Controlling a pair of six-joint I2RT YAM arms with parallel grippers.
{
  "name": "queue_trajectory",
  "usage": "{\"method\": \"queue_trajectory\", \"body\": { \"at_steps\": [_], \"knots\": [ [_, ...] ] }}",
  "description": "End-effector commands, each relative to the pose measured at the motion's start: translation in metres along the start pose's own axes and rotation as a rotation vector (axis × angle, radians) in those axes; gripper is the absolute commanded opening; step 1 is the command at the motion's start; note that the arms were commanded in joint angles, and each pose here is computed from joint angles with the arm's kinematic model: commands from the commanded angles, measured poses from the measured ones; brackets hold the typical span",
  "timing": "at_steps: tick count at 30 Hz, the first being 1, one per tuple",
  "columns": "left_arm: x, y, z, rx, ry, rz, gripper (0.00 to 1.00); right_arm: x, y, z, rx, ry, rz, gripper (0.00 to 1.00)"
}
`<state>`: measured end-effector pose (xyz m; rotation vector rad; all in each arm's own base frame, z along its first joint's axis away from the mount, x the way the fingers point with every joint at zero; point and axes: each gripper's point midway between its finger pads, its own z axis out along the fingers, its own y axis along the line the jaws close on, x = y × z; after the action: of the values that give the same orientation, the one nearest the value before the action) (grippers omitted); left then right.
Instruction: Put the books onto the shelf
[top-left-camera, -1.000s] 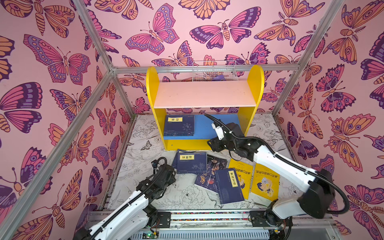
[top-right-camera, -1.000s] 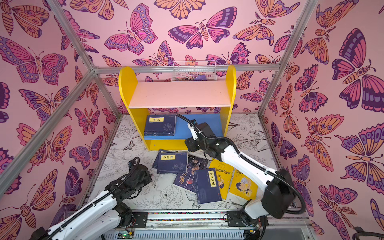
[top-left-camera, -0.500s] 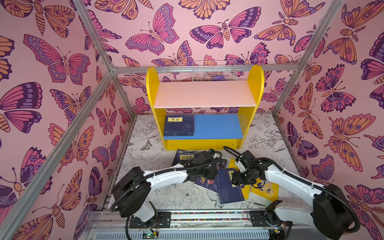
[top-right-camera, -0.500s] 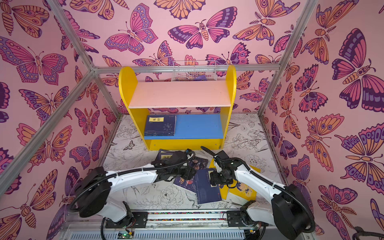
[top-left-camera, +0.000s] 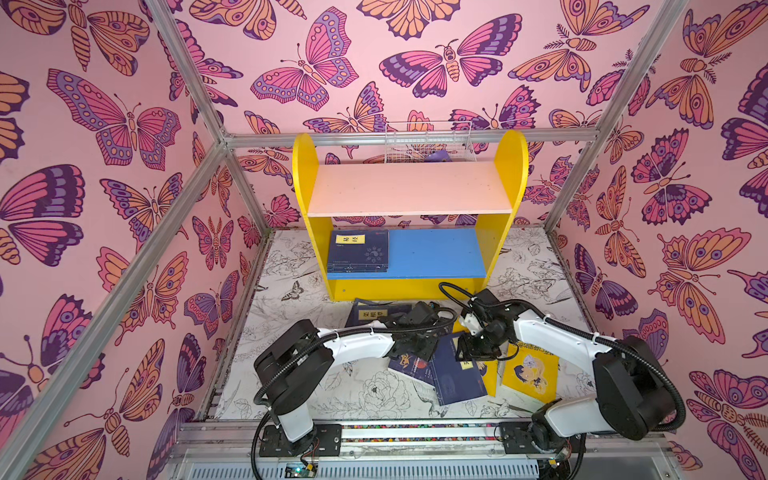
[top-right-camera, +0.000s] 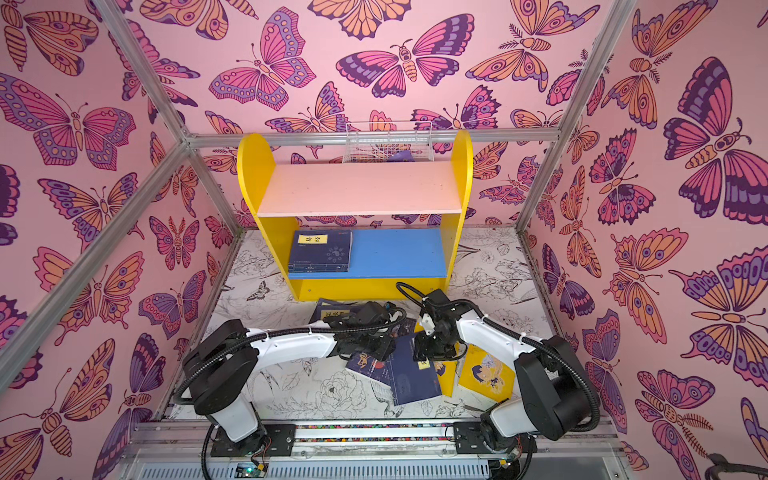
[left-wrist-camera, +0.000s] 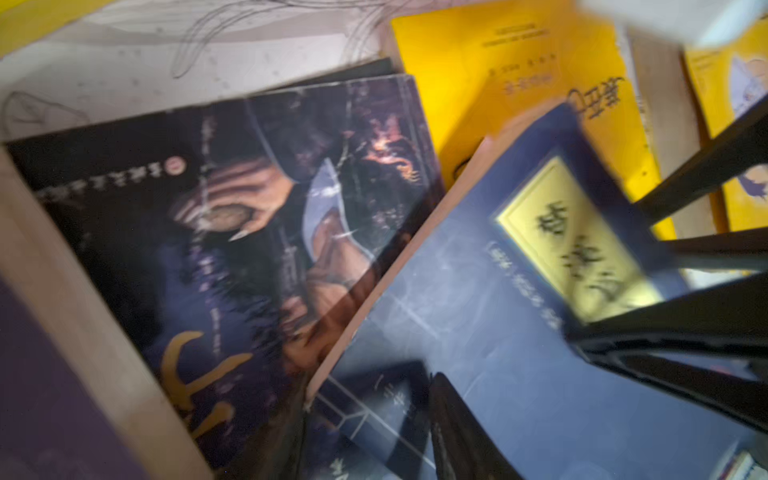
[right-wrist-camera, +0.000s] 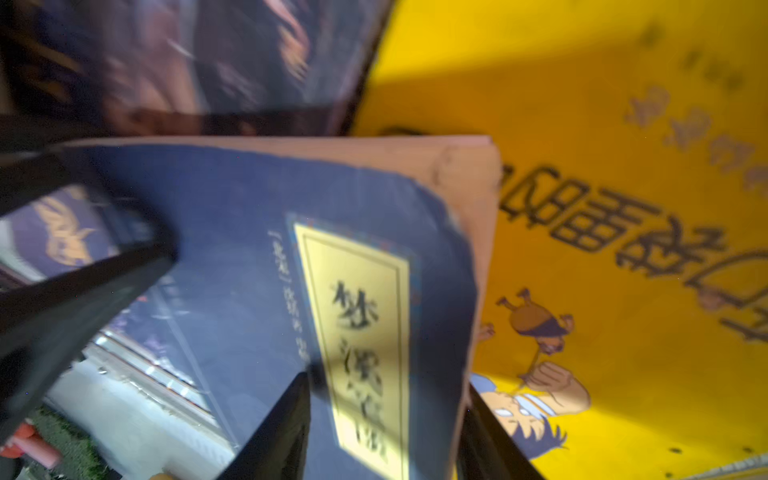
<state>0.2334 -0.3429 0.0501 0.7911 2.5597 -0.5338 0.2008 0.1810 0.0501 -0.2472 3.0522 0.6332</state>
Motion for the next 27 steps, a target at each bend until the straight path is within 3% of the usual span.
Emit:
{"method": "queue_trajectory", "body": {
  "at_steps": [1, 5, 9, 13, 17, 21, 27],
  "knots": [
    [0.043, 0.014, 0.009, -0.05, 0.126, -0.014, 0.44, -0.049, 0.06, -0.029, -0.231, -0.183, -0.13, 0.48],
    [0.045, 0.022, 0.008, -0.092, 0.12, -0.039, 0.42, -0.058, 0.07, -0.039, -0.264, -0.213, -0.119, 0.38],
    [0.041, 0.027, 0.002, -0.109, 0.091, -0.059, 0.41, -0.061, 0.068, -0.052, -0.224, -0.242, -0.145, 0.18],
    [0.018, 0.03, -0.026, -0.064, 0.008, -0.114, 0.44, -0.06, 0.063, -0.066, -0.191, -0.253, -0.148, 0.06],
    [-0.011, 0.029, -0.076, 0.078, -0.128, -0.18, 0.61, -0.061, 0.067, -0.083, -0.238, -0.268, -0.142, 0.04],
    [-0.016, 0.037, -0.123, 0.206, -0.229, -0.244, 0.77, -0.065, 0.085, -0.11, -0.341, -0.302, -0.162, 0.04],
    [-0.004, 0.039, -0.136, 0.31, -0.239, -0.298, 0.91, -0.066, 0.127, -0.147, -0.561, -0.327, -0.242, 0.04]
  ]
}}
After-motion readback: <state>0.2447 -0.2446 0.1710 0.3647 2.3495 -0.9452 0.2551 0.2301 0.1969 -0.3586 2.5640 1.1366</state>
